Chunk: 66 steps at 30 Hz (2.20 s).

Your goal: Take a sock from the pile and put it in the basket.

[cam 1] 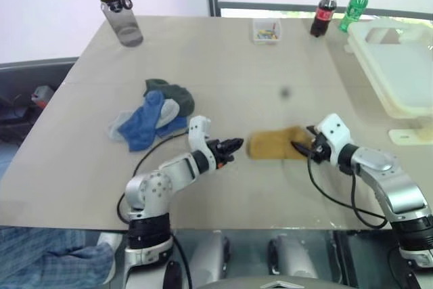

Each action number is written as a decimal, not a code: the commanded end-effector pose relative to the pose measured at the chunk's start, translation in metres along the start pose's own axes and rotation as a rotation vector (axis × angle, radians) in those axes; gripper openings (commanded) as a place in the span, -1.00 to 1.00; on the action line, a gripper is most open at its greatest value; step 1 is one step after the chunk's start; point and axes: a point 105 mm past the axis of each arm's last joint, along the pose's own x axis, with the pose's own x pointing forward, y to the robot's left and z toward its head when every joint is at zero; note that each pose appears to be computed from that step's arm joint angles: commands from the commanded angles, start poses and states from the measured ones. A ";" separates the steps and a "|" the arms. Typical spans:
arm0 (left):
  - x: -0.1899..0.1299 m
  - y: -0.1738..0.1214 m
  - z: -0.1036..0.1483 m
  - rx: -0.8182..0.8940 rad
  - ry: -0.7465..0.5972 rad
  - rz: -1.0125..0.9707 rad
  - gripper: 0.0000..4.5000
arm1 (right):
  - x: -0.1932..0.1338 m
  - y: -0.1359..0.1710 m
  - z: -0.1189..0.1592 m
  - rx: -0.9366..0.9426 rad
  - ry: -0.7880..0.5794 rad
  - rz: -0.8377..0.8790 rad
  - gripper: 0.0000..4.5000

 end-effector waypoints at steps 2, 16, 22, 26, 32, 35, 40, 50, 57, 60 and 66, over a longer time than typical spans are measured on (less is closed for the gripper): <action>0.000 -0.004 -0.003 -0.041 0.037 -0.040 -0.43 | -0.001 0.002 -0.008 0.007 0.024 -0.013 0.49; -0.005 -0.006 -0.012 -0.120 0.137 -0.124 0.98 | 0.002 0.010 -0.007 0.005 0.013 0.008 0.49; 0.006 -0.020 -0.028 -0.110 0.280 -0.189 0.98 | 0.005 0.010 -0.005 -0.003 0.005 0.015 0.49; 0.010 -0.028 -0.035 -0.100 0.357 -0.221 0.98 | 0.006 0.010 -0.003 -0.011 -0.002 0.016 0.49; 0.016 -0.038 -0.037 -0.159 0.363 -0.308 0.98 | 0.006 0.012 0.004 -0.013 -0.029 0.007 0.49; 0.015 -0.053 -0.028 -0.191 0.317 -0.414 0.98 | 0.006 0.013 0.005 -0.012 -0.035 0.006 0.49; 0.012 -0.073 -0.008 -0.205 0.226 -0.553 0.98 | 0.006 0.013 0.007 -0.015 -0.041 0.005 0.49; 0.008 -0.091 0.002 -0.085 0.152 -0.643 0.98 | 0.006 0.015 0.007 -0.027 -0.039 0.015 0.49; 0.012 -0.098 0.007 -0.024 0.114 -0.680 0.98 | 0.008 0.017 0.007 -0.042 -0.045 0.020 0.49; 0.014 -0.100 0.007 -0.007 0.111 -0.691 0.98 | 0.008 0.017 0.010 -0.052 -0.056 0.020 0.49; 0.010 -0.115 0.011 0.090 0.041 -0.783 0.98 | 0.008 0.023 0.016 -0.103 -0.102 0.061 0.49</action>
